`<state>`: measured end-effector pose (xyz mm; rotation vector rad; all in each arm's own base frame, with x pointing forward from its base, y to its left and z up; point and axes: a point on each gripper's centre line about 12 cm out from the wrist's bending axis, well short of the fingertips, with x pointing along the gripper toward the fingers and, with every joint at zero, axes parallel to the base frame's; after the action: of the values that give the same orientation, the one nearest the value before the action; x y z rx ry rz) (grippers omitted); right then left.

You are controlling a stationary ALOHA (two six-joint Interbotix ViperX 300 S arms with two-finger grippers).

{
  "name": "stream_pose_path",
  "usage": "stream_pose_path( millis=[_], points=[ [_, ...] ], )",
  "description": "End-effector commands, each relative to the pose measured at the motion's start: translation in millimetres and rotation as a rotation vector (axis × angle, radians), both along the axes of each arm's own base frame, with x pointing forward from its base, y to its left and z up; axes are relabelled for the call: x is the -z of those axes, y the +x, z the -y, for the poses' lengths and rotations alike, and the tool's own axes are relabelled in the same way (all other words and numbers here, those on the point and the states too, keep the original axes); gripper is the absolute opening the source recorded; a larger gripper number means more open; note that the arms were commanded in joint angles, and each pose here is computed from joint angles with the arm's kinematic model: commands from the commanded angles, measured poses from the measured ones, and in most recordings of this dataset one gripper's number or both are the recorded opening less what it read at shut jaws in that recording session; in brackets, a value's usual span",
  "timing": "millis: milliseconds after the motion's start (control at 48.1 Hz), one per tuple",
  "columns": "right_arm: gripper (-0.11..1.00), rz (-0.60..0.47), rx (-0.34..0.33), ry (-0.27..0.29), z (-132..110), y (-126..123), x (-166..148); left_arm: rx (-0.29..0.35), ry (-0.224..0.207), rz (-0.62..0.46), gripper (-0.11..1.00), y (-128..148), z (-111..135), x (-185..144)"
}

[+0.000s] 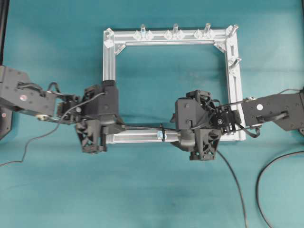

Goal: Insert the wire through the string loop located in the center.
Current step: 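Pull the cable leftward through the loop with the left gripper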

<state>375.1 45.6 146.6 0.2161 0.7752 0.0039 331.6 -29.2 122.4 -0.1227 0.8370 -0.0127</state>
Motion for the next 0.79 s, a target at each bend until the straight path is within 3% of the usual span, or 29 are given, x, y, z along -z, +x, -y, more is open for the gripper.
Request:
stream_pose_path(
  millis=[0, 769],
  points=[
    [0.74, 0.04, -0.004, 0.003, -0.9, 2.4, -13.6, -0.004, -0.009, 0.036, 0.14, -6.7, -0.1, -13.4],
    [0.74, 0.037, -0.002, 0.005, -0.9, 2.2, -13.3, -0.021, -0.028, -0.013, 0.14, -65.4, -4.5, -22.0]
  ],
)
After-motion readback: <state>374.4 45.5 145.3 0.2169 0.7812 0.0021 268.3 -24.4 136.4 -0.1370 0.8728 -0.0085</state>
